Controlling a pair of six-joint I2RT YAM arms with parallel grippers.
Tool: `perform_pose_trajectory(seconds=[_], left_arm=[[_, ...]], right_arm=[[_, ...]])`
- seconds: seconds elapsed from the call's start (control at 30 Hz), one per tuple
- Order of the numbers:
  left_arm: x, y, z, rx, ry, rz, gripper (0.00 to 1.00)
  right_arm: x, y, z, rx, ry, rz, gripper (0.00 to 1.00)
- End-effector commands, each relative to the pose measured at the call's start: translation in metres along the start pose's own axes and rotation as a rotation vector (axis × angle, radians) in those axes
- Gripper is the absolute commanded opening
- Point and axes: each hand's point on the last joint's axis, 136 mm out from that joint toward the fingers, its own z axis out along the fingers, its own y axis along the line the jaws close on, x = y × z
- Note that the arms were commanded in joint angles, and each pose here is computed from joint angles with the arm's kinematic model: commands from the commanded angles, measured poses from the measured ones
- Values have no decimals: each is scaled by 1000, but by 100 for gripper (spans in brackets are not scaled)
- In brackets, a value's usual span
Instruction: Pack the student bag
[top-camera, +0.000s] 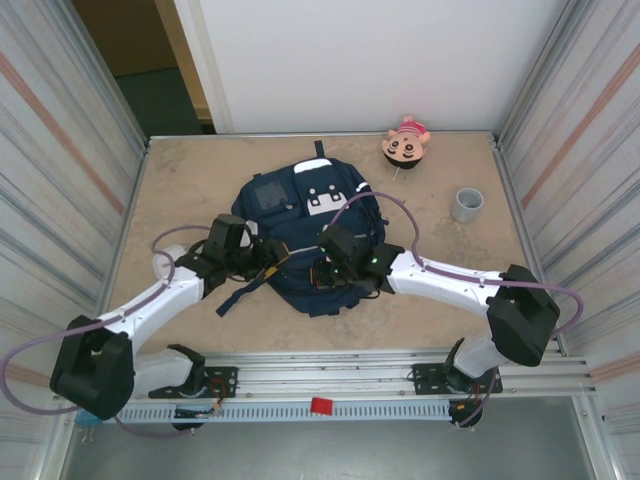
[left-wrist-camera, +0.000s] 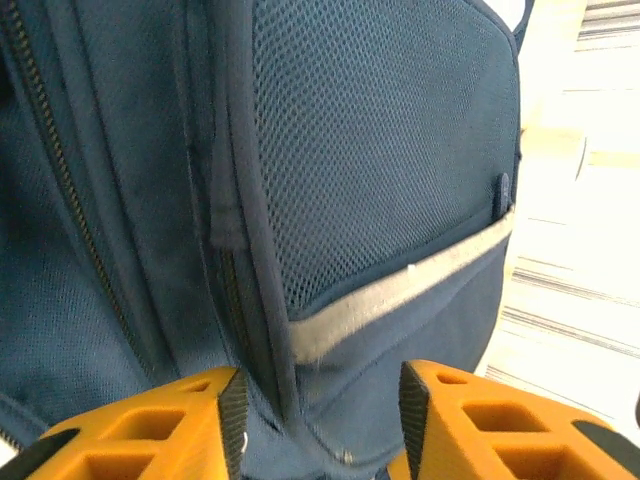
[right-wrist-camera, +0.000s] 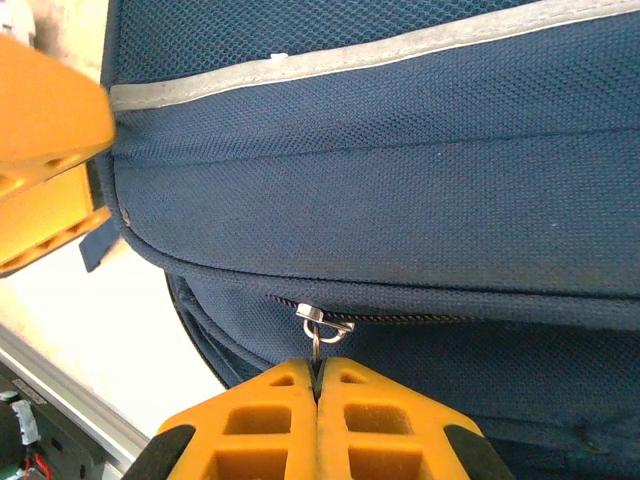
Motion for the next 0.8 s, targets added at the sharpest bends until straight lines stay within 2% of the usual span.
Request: perform_pose_trajectory(seconds=[0.0,0.13,0.2,0.4,0.5,0.6,0.67,0.77], left_arm=[[-11,-17,6,51,-27,2,37],[-11,-9,7,3,-13,40,7],[-14,-1,1,-33,-21,59,0],[-43,19,-29,-55,-84,83,0],[-50,24,-36,-52,-60,93,0],[-52,25,-37,-70,-34,130,0],[-53,20,-40,-65,-38,156,9],[-58,6,-51,-43,-95,237,41]], right_arm=[[-4,13,-5,-32,-2,-25,0],[-5,-2,-14,26,-1,-31,0],[-4,-22,-21,86,13,-16,0],[-2,-77,-41,230,46,19,0],[-8,-87,-40,185,61,41,0],[-16,-71,-39,103,48,-13,0],[-20,-57,-39,50,43,-43,0],[-22,-43,-38,-3,35,-87,0]])
